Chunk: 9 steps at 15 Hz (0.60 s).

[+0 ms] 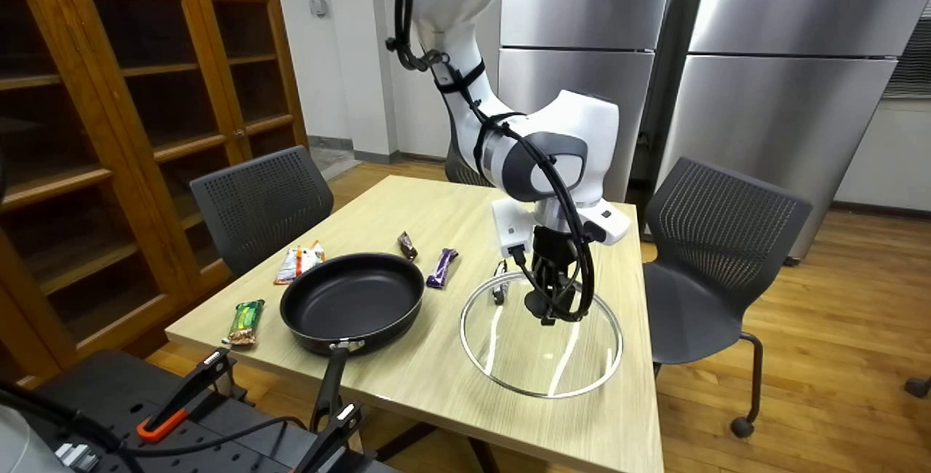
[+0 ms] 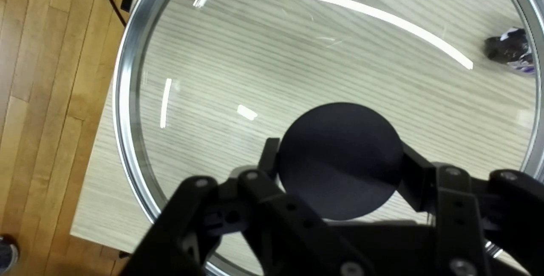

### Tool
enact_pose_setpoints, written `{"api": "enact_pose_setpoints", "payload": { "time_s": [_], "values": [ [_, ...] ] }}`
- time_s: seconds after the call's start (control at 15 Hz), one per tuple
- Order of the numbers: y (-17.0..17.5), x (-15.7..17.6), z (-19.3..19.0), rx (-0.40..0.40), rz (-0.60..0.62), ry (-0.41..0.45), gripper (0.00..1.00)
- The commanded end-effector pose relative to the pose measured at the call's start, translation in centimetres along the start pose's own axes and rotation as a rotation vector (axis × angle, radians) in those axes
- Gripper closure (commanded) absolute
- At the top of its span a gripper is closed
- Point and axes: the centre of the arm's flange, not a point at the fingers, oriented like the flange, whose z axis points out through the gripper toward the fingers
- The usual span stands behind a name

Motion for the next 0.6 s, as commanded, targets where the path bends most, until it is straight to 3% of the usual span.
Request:
{"api": "enact_pose_setpoints", "payload": {
  "time_s": [0.0, 0.53],
  "values": [
    [-1.2, 3.2, 0.4, -0.006, 0.087, -0.036, 0.62],
    [-1.9, 5.0, 2.7, -0.043, 0.166, -0.079, 0.62]
  ]
}}
